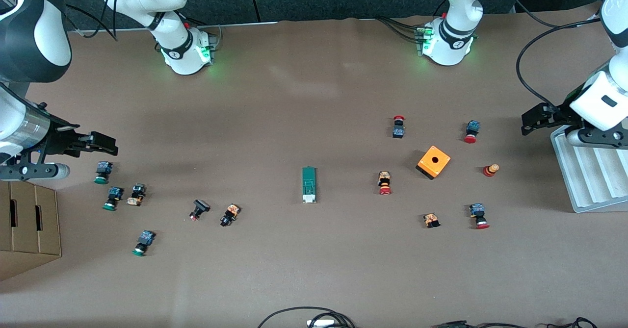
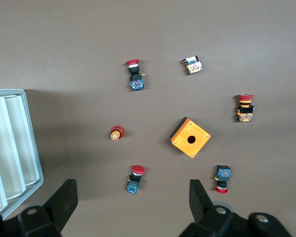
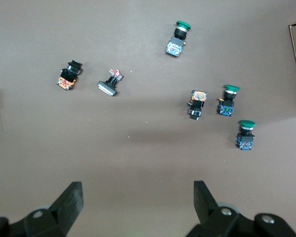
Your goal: Close load switch with both arms
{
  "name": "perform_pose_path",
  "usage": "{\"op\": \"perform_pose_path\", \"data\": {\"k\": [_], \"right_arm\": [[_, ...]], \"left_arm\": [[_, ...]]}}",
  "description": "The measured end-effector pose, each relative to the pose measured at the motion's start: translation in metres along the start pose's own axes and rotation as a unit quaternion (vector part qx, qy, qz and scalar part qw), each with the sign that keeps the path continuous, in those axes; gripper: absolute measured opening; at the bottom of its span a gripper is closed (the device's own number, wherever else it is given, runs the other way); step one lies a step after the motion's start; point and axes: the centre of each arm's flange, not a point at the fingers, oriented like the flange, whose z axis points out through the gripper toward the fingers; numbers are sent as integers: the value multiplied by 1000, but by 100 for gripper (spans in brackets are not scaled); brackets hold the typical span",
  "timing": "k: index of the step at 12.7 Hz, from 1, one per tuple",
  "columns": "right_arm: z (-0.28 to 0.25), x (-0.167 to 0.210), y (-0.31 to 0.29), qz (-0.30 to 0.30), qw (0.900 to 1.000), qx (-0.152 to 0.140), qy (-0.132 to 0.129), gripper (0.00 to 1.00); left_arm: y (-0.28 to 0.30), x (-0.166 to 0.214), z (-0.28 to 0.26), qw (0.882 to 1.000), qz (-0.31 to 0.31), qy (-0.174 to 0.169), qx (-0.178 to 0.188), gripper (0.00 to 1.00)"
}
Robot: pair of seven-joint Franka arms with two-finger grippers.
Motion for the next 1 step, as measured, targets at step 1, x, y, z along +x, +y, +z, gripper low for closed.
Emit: {"op": "perform_pose_path", "data": {"k": [1], "right_arm": [[0,0,0,0,1000,0,0,100]], "left_arm": [[0,0,-2,1000,-2,3,0,100]]}}
